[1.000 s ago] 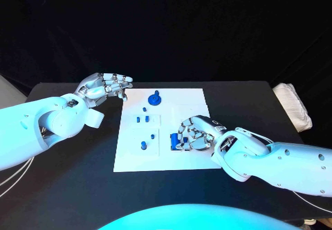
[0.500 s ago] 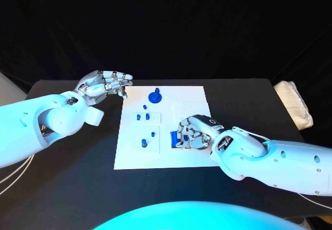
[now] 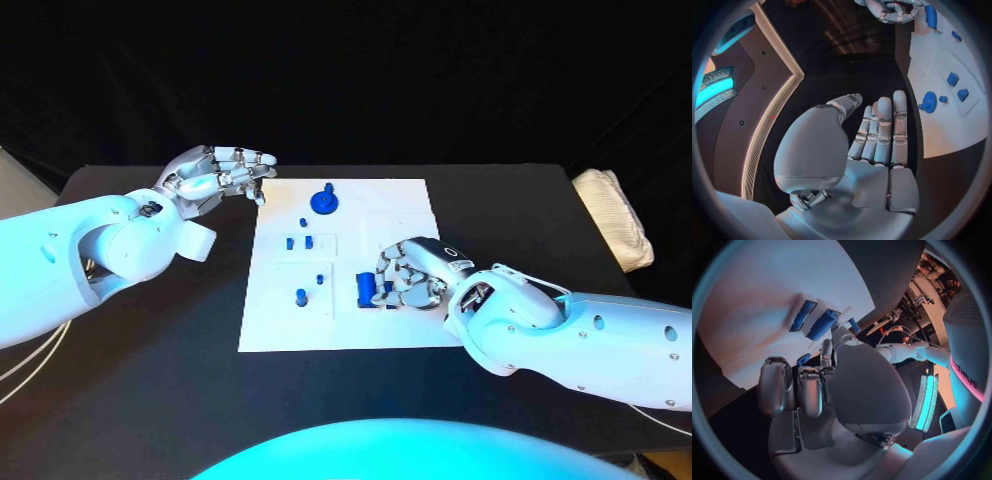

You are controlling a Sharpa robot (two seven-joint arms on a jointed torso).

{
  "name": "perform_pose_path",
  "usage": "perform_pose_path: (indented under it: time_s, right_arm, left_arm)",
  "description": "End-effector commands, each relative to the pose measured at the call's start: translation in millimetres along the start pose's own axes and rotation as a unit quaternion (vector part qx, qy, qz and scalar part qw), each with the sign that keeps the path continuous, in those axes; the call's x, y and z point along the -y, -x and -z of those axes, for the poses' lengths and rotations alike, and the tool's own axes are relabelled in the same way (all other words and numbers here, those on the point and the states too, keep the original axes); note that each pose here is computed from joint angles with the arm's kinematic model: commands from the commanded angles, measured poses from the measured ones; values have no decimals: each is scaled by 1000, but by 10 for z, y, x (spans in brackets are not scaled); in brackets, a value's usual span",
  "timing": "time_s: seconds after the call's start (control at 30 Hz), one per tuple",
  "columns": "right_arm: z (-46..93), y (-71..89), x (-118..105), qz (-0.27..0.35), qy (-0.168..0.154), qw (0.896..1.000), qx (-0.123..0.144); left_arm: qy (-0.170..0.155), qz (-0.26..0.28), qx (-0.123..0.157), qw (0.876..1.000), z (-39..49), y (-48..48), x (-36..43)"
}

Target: Assemble the parts on the task board

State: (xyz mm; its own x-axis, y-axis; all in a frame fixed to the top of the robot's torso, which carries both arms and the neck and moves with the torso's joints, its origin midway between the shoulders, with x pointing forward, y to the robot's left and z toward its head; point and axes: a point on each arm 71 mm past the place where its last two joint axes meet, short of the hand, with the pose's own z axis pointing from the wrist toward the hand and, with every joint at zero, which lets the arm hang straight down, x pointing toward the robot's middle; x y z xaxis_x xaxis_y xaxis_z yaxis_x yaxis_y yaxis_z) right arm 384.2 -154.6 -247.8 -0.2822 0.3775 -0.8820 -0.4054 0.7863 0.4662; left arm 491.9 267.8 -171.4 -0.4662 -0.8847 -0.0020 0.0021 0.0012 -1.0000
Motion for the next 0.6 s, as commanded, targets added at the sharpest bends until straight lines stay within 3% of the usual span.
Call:
perform_pose_path:
  time_s: [0.03, 0.13, 0.27, 0.6]
  right_arm:
    - [29, 27, -11, -45, 20, 999, 8]
    - [47, 67, 27, -91, 24, 995, 18]
    - [14, 161, 148, -177, 20, 983, 35]
    - [-390, 571, 874, -342, -45, 931, 117]
  left_arm:
    - [-2, 6, -6, 1000, -2, -18, 5]
    - [-2, 5, -6, 1000, -3, -15, 5]
    - [-4, 7, -1, 1000, -13, -10, -16]
    - [-21, 33, 36, 999, -161, 14, -223]
